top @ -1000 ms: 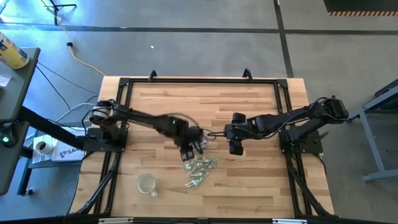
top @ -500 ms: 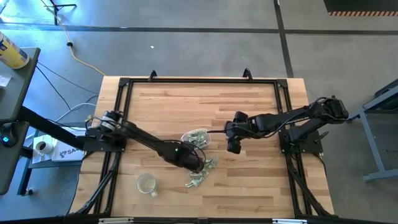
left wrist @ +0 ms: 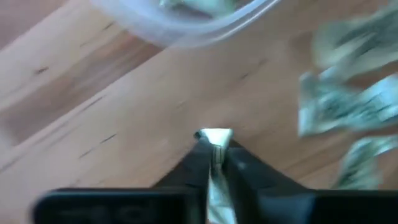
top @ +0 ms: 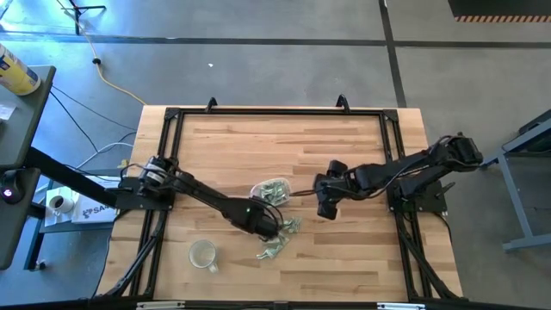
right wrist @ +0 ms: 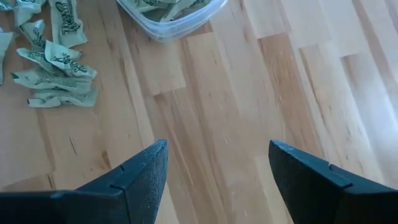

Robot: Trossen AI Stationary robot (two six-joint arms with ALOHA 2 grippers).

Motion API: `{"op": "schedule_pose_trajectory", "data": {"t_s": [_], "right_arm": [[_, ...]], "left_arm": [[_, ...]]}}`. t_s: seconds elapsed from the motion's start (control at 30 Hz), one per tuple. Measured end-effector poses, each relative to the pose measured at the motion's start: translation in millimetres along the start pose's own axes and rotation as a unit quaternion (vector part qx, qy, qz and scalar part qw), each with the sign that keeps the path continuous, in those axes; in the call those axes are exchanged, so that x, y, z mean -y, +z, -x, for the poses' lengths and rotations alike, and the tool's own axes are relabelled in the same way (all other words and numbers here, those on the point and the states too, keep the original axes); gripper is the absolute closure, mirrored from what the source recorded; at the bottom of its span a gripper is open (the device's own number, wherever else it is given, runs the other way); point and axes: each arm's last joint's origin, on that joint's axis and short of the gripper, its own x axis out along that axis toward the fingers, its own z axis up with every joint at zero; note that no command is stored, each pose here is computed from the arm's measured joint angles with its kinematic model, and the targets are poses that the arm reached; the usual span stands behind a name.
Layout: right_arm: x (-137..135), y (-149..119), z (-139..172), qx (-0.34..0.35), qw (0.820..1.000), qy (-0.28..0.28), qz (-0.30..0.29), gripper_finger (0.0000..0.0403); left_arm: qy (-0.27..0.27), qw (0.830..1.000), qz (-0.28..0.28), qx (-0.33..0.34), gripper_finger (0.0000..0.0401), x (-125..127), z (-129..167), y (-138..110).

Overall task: Pick and place Stevia / Truvia into bins
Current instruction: Put the stevia packet into the transparent container

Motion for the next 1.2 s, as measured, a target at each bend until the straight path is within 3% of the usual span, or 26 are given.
{"op": "schedule_pose_trajectory", "data": {"t_s": [0.07, 0.2, 0.3, 0.43, 0.57, 0.67, 0.77, 0.9, 1.03, 1.2], "right_arm": [[-1.8, -1.0, 0.8, 0.003, 1.000, -0.006, 0.005, 0.0135], [-4.0, -2.1, 1.7, 0.008, 1.000, -0.016, 0.010, 0.0135], [-4.8, -2.5, 2.0, 0.008, 1.000, -0.015, 0.012, 0.0135], [-4.7, -2.3, 2.0, 0.011, 1.000, -0.019, 0.020, 0.0135], [-8.2, -2.3, 1.2, -0.004, 0.998, 0.033, 0.049, 0.0135], [-17.9, -1.0, -0.2, 0.001, 0.990, 0.092, 0.103, 0.0135], [-32.2, 0.1, -7.3, 0.020, 0.976, 0.127, 0.175, 0.0135], [-54.0, 3.6, -24.0, 0.051, 0.958, 0.182, 0.217, 0.0135], [-70.3, 0.6, -43.5, 0.050, 0.956, 0.196, 0.211, 0.0135], [-76.9, -6.2, -66.9, 0.033, 0.962, 0.164, 0.214, 0.0148]], "left_arm": [[0.015, 1.000, -0.022, -0.010, 0.0369, -3.5, 10.4, 0.7], [-0.030, 0.997, -0.047, 0.044, 0.0369, -3.5, 73.0, 14.5], [-0.044, 0.990, -0.071, 0.110, 0.0370, -6.1, 100.0, 37.5], [-0.036, 0.982, -0.116, 0.146, 0.0371, -15.3, 99.7, 80.2], [-0.048, 0.985, -0.132, 0.099, 0.0353, -19.4, 67.7, 104.1], [-0.063, 0.986, -0.132, 0.079, 0.0271, -17.0, 62.0, 102.3], [-0.031, 0.987, -0.147, 0.060, 0.0179, -20.7, 59.7, 92.9], [-0.015, 0.982, -0.162, 0.102, 0.0091, -21.1, 77.8, 75.5], [-0.040, 0.979, -0.141, 0.140, 0.0068, -20.9, 106.4, 47.9], [-0.090, 0.977, -0.104, 0.163, 0.0110, -22.6, 137.7, 5.7]]}}
